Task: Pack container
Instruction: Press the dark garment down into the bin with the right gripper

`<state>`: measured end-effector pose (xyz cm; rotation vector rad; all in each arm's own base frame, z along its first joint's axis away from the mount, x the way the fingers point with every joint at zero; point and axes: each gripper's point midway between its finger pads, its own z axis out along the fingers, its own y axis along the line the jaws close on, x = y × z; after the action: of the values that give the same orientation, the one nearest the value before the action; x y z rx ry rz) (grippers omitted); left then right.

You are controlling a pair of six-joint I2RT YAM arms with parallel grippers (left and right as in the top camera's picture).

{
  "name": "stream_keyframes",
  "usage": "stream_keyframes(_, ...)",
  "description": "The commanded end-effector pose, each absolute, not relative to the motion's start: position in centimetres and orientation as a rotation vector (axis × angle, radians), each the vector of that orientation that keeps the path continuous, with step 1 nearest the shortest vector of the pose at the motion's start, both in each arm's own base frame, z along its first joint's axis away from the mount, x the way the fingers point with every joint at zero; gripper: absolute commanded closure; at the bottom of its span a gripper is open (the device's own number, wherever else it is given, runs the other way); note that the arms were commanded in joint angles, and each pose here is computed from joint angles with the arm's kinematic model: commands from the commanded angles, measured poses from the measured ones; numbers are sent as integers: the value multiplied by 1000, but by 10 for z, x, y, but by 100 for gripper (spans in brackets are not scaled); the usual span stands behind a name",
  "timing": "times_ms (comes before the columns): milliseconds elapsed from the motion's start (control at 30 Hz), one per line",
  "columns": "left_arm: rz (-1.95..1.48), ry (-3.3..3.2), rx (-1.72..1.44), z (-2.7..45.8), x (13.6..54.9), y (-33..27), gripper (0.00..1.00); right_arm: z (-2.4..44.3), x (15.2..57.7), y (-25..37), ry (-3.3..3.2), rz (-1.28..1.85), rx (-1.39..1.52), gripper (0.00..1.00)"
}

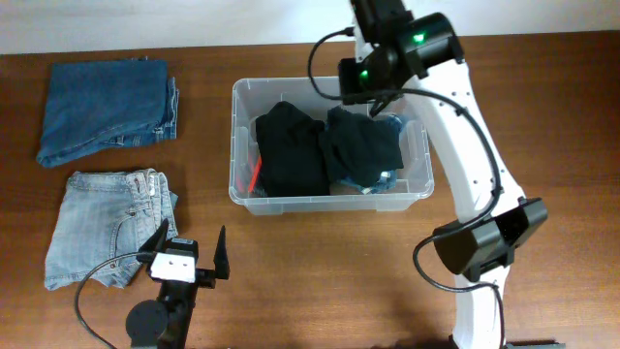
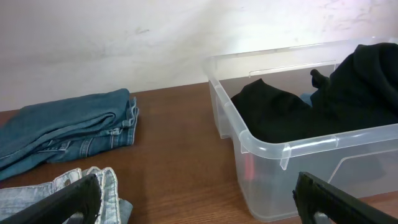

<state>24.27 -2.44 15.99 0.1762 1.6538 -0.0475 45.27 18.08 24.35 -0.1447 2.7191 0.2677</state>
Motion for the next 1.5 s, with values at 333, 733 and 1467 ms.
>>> stream_keyframes(333,-48,1652,190,159,242,-25,1,97,429,182,2999,269,-101,92)
stream_keyframes(733,-48,1653,190,159,242,-25,0,65,396,203,2970,-129,-421,92)
stream_keyframes(1467,-48,1652,190,159,242,-25,0,66,433,178,2976,29,-159,88)
